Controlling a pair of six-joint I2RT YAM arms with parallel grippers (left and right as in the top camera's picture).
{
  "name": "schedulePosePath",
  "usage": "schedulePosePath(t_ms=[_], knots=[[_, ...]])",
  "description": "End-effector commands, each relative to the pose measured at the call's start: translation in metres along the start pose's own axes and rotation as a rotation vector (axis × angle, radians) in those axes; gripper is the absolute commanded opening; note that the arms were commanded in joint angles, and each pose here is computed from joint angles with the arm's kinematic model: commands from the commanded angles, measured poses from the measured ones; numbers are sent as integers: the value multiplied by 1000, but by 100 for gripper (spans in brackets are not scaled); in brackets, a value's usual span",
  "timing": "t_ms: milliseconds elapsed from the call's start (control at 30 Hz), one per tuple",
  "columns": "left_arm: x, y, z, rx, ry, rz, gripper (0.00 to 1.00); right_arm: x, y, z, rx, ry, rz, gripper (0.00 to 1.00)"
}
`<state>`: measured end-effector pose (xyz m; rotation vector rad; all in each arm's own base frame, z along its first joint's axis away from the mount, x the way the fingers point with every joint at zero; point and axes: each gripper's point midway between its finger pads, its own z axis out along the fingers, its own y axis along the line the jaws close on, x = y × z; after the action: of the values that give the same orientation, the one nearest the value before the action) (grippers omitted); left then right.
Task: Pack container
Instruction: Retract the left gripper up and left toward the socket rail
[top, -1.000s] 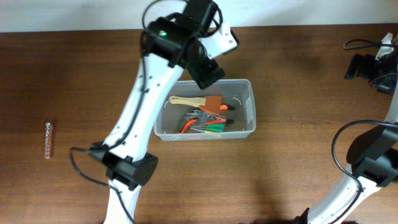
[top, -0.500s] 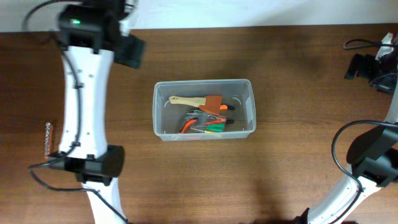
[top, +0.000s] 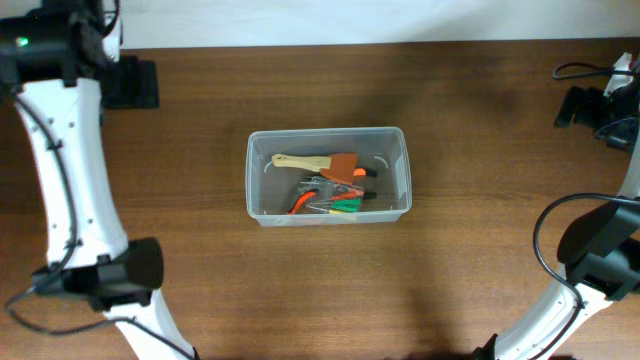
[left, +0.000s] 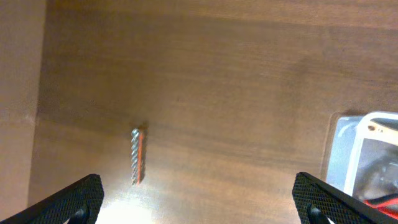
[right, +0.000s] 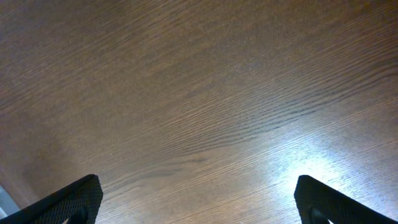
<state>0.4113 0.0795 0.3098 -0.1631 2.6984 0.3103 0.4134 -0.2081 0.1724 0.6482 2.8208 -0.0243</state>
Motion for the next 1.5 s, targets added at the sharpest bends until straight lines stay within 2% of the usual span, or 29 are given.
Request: schedulePosePath(t_ms=[0,67,200,367,467,600,700,867,967,1100,1200,1333,1467], knots=[[26,20,-34,-5,-20,-39,99,0,3,-3,-3,-5,0,99],[58,33,-44,-36,22,-79,99,0,3,-3,-3,-5,0,99],[113,65,-67,-193,51,-226,99,0,3,-3,-3,-5,0,99],[166,80,-103,-237,-45,-333,99,0,3,-3,-3,-5,0,99],[177,84,-122,-250,-163,-346,99,0,3,-3,-3,-5,0,99],[189,81,-131,-264,-262,-206,99,0,3,-3,-3,-5,0,99],[198,74,-125,-251,-264,-103,99,0,3,-3,-3,-5,0,99],[196,60,-121,-173,-279,-98,99,0,3,-3,-3,-5,0,99],[189,71,-123,-231,-296,-112,99,0,3,-3,-3,-5,0,99],[183,99,-113,-385,-221,-127,99,0,3,-3,-3,-5,0,99],[179,109,-88,-407,-97,-32,99,0,3,-3,-3,-5,0,99],[186,140,-35,-408,146,-16,99,0,3,-3,-3,-5,0,99],[184,155,15,-277,201,-121,99,0,3,-3,-3,-6,0,99]])
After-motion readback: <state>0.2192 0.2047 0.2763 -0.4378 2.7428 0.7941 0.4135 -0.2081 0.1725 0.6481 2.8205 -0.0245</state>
